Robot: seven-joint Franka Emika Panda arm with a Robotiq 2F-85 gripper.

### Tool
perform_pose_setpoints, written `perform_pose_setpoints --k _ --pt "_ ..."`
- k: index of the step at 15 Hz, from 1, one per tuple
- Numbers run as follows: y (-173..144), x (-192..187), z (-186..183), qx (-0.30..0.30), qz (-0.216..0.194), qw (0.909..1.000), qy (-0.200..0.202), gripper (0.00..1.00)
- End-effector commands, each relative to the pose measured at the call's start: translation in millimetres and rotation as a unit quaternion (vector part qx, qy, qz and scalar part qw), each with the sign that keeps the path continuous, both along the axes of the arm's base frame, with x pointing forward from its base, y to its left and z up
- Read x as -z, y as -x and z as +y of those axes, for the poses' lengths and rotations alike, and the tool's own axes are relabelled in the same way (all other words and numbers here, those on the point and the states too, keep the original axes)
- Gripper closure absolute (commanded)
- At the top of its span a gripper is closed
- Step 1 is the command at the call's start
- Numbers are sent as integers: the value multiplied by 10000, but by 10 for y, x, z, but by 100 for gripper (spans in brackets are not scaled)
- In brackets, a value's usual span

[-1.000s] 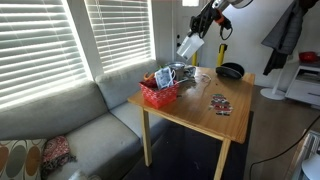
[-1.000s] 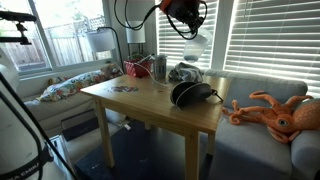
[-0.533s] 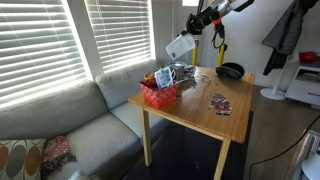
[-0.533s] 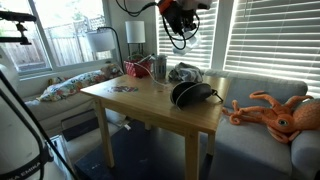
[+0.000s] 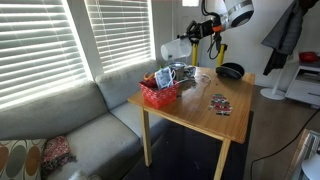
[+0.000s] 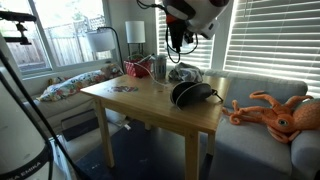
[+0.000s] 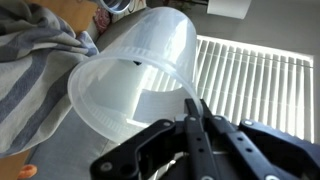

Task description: Pick up the clear container and pour its contents onto the striped blue and white towel, put the clear container on the left side of the table

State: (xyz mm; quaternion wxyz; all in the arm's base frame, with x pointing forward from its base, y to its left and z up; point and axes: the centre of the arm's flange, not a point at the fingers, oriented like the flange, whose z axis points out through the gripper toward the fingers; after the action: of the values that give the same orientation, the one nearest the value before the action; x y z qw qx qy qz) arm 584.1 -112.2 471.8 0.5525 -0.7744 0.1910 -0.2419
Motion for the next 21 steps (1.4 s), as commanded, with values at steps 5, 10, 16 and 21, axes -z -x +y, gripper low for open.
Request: perform_pose_setpoints --k 5,10,16,21 --pt "-307 441 -163 -275 212 9875 -1539 99" --pt "-478 620 51 -400 374 9814 -1840 99" --pt "-614 789 130 -437 320 9683 -2439 99" --pt "-615 889 165 -530 275 9582 -2797 99"
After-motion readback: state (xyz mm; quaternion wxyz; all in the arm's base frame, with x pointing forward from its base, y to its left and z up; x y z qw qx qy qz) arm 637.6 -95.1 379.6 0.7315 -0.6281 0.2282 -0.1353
